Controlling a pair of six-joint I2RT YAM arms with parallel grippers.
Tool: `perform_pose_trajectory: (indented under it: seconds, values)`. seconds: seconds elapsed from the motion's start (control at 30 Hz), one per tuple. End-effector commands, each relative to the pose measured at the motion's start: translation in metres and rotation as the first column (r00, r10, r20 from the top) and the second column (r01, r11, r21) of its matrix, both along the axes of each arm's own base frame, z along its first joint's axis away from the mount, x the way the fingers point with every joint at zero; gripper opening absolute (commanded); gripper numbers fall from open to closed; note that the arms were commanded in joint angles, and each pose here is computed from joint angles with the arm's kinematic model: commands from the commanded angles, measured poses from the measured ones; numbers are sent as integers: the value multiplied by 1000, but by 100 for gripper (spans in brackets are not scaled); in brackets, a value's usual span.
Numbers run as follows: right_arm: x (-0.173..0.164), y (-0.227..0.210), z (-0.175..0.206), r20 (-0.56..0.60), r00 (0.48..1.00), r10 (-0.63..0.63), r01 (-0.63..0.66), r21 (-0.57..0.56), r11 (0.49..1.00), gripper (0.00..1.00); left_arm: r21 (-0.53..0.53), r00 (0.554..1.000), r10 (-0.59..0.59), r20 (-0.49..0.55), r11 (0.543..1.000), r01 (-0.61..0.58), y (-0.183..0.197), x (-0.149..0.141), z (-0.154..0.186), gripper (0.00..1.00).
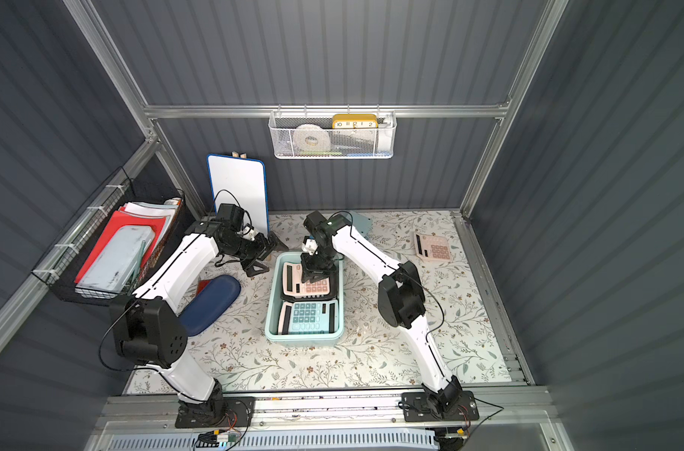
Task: Put the calculator in the storage box
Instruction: Place the calculator in the storage box.
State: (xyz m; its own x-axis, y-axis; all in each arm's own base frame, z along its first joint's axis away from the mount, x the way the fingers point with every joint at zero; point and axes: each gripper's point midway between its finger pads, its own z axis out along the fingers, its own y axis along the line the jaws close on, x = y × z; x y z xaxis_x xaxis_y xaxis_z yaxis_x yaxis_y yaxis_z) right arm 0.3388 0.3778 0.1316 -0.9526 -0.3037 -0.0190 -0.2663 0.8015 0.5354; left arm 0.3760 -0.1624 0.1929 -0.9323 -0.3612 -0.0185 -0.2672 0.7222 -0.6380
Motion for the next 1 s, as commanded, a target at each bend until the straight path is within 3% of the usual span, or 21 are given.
perform_pose_trajectory:
  seconds: [0.0, 0.27, 0.43, 0.6, 0.8, 0.97]
  values:
    - [-2, 22, 1, -32, 999, -2, 5, 82, 997, 33, -6, 1000, -14, -24, 1000, 14, 0, -4, -6, 99]
    - [18, 24, 30, 23, 998, -65, 62, 134, 989, 33, -23, 1000, 0, -3, 1000, 0, -2, 2, 3, 99]
    - [29, -7, 66, 131, 984, -118, 103, 117, 988, 38, 20, 999, 28, -27, 999, -27, 6, -2, 2, 99]
    - [38, -58, 83, 214, 956, -203, 199, 37, 979, 47, 141, 999, 15, -43, 990, -9, 21, 0, -12, 99]
    - [40, -111, 71, 244, 934, -260, 288, -87, 954, 50, 183, 995, -2, -95, 983, 19, 24, 3, -29, 96]
    - [39, -119, 56, 224, 941, -253, 283, -111, 953, 52, 219, 993, -15, -114, 975, 40, 26, 7, -39, 92]
